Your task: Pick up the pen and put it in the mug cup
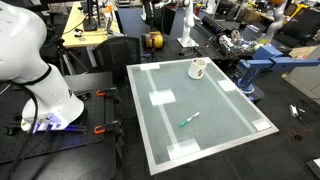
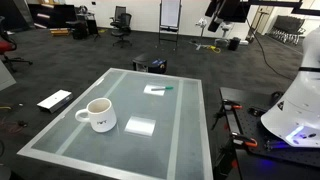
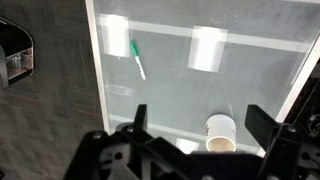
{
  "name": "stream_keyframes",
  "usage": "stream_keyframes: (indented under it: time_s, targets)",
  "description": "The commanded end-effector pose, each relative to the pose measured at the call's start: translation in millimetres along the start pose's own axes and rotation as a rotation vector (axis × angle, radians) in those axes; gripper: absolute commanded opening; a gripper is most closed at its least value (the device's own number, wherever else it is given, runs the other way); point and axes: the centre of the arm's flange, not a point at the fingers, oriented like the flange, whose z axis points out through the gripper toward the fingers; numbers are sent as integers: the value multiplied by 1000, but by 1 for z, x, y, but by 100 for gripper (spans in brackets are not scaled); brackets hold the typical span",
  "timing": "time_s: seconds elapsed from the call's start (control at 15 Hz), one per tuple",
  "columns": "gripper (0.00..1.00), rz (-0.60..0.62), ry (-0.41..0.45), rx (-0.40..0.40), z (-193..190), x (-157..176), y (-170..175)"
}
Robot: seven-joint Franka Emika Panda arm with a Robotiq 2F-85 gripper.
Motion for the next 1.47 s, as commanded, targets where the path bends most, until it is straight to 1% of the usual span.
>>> stream_keyframes:
  time_s: [0.0,0.47,0.67,0.73,1.07,1.33,1.4]
  targets:
    - [100,0,0,0,0,0,0]
    - [100,-2,-2,-5,1,1,-1]
    - [100,-5,13,12,4,0,5]
    - [100,7,7,8,7,0,9]
    - [100,35,-13,35,32,-3,30]
    - [100,64,4,57,61,1,52]
    - [100,71,25,70,70,2,58]
